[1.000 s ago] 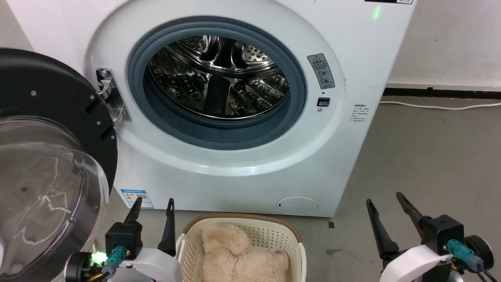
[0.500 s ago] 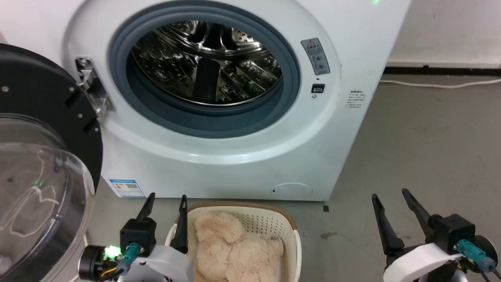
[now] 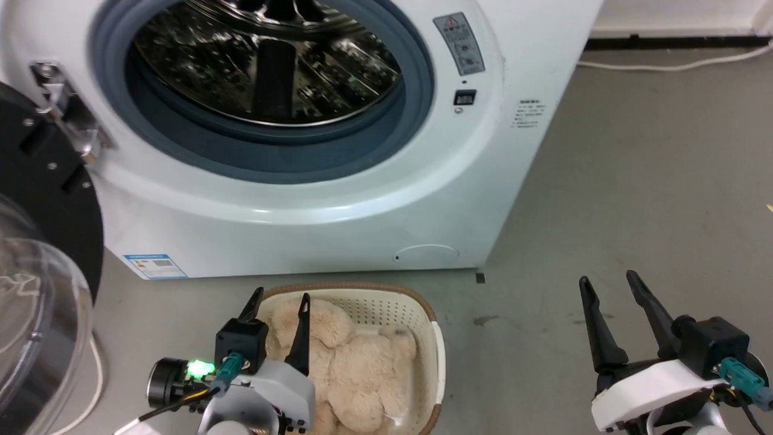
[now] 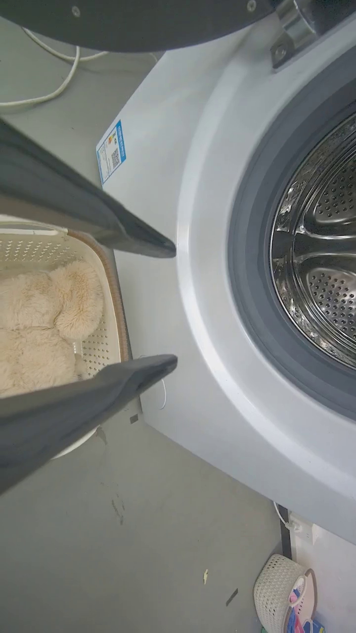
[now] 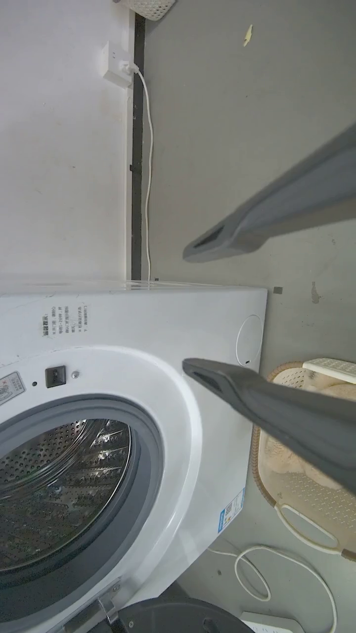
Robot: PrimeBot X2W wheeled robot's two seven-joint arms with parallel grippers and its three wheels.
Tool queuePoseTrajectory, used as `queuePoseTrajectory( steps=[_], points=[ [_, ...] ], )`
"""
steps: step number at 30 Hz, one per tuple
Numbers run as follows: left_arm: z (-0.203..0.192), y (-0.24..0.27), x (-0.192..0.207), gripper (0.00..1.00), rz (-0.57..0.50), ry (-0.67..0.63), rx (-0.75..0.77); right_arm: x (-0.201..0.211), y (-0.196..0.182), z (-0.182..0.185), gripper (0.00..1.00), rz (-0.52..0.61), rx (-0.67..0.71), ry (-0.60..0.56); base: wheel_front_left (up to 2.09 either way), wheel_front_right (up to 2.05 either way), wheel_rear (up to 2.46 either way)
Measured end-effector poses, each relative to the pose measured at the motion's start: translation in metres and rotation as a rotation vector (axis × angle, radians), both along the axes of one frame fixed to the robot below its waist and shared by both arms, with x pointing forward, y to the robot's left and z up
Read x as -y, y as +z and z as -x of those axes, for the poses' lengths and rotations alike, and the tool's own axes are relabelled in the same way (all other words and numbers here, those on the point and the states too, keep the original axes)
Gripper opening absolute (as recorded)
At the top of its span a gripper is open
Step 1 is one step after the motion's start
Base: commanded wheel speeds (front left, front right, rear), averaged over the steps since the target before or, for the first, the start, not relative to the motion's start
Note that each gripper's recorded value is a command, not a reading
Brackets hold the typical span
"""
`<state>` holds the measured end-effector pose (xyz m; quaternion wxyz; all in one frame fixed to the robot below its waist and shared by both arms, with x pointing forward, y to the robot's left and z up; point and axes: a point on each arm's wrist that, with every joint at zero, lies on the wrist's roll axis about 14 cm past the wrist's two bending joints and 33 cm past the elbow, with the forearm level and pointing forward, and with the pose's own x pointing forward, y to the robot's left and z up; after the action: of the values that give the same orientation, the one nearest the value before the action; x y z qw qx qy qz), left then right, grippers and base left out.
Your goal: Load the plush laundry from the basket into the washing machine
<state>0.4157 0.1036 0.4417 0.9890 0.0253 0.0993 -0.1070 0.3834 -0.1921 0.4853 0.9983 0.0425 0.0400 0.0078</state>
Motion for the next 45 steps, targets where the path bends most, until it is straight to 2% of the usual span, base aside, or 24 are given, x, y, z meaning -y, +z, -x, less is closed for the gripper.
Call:
queuePoseTrajectory(
  steps=[29,42,45],
  points=[
    [-0.005,-0.136,0.044,1.00,-0.024,-0.175,-0.379,0.032,-0.034,-0.014,1.00,-0.080,-0.053,-0.111,0.00,0.00,0.00],
    [-0.010,-0.174,0.067,1.00,-0.039,-0.246,-0.458,0.045,-0.050,-0.019,1.00,-0.100,-0.073,-0.159,0.00,0.00,0.00],
    [-0.001,-0.191,0.071,1.00,-0.050,-0.274,-0.534,0.048,-0.055,-0.018,1.00,-0.104,-0.087,-0.171,0.00,0.00,0.00]
  ],
)
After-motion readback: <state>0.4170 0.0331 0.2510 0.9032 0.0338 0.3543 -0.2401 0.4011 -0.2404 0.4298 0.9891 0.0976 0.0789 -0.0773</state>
